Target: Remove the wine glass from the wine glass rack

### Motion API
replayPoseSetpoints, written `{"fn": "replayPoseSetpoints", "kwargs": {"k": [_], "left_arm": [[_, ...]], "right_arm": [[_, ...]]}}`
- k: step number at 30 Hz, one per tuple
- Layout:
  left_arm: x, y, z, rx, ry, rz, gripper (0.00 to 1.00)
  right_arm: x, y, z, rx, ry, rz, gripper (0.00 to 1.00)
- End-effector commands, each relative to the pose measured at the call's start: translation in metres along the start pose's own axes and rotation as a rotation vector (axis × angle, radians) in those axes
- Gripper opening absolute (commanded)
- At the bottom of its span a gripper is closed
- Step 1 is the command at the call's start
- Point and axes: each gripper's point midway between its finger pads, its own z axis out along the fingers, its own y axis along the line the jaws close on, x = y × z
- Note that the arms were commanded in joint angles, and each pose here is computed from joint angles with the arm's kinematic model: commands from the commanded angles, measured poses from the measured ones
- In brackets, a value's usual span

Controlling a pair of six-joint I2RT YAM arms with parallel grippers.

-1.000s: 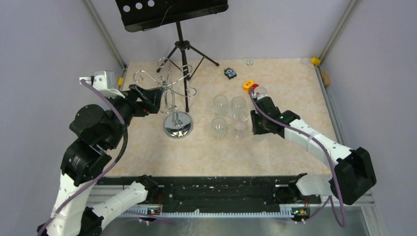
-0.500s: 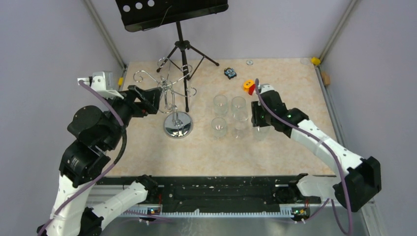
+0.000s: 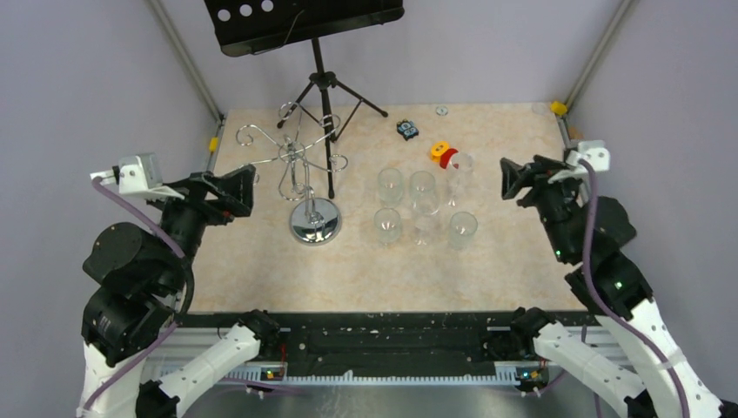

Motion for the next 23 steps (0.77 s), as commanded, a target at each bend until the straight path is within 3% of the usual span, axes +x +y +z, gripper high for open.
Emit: {"fn": "replayPoseSetpoints", "kwargs": {"k": [1, 11, 23], "left_arm": [[-0.002, 0.015, -0.005, -0.064, -0.018, 0.033, 0.93], [-0.011, 0.032, -0.028, -0.103, -0.040, 0.050, 0.96], [-0.012, 0.049, -0.036, -0.189, -0.019, 0.071, 0.98]], "right_arm": [[-0.053, -0.033, -0.022, 0.125, -0.210, -0.050, 0.65], [-0.077, -0.063, -0.060, 0.228, -0.350, -0.055, 0.67], [-0.069, -0.077, -0.068, 0.291, -0.308, -0.084, 0.67]]}}
